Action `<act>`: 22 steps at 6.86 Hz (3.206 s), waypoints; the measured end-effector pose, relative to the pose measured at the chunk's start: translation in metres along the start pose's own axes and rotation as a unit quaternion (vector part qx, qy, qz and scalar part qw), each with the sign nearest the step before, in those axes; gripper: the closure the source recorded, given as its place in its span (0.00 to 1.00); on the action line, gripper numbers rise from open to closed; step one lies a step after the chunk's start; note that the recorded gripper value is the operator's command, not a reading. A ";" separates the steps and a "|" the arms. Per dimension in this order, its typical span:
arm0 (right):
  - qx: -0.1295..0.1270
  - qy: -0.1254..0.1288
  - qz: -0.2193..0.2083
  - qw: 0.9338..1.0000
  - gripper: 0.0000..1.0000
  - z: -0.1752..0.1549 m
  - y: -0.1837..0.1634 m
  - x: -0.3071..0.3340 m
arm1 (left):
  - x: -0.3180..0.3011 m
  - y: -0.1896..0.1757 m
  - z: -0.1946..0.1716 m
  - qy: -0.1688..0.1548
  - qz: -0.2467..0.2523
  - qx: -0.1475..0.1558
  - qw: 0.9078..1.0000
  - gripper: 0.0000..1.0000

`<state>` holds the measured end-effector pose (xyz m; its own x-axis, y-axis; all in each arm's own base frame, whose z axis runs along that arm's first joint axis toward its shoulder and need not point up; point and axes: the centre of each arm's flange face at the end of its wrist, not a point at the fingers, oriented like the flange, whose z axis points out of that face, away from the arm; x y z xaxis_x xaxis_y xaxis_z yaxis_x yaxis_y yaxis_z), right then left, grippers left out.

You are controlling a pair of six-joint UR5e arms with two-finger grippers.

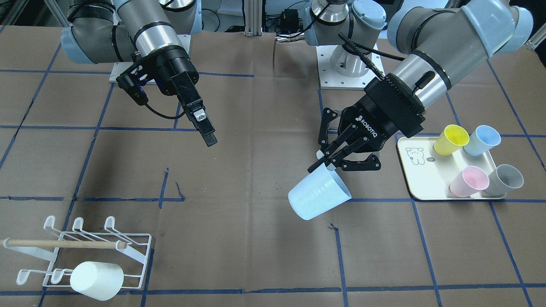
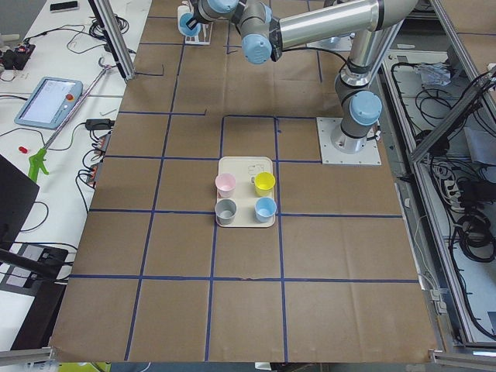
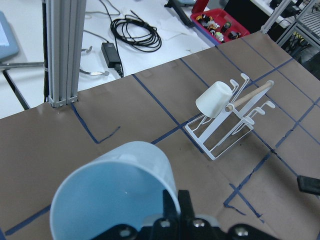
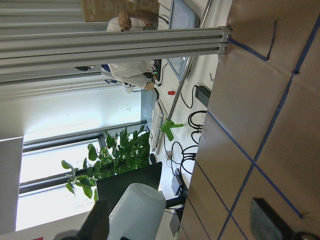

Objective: Transfer IKEA cup to right arm and place on rack

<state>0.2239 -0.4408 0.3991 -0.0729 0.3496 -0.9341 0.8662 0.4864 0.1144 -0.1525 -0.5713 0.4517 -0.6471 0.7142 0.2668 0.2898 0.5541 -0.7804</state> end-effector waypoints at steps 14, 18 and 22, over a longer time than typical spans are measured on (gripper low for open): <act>-0.030 0.077 0.077 0.994 0.02 0.055 0.021 -0.007 | 0.084 0.087 0.057 0.026 0.036 0.128 0.991 0.95; -0.038 0.077 0.073 0.994 0.04 0.084 0.022 -0.015 | 0.085 0.086 0.056 0.025 0.036 0.129 0.991 0.94; -0.045 0.082 0.072 0.993 0.41 0.095 0.026 -0.012 | 0.085 0.085 0.056 0.025 0.037 0.130 0.991 0.94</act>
<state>0.2942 -0.5088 0.3808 -0.0372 0.5431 -0.8389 0.8261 0.4890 0.2799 -0.2221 -0.4875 0.3763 -0.5931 0.7725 0.2268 0.1395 0.3761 -0.9160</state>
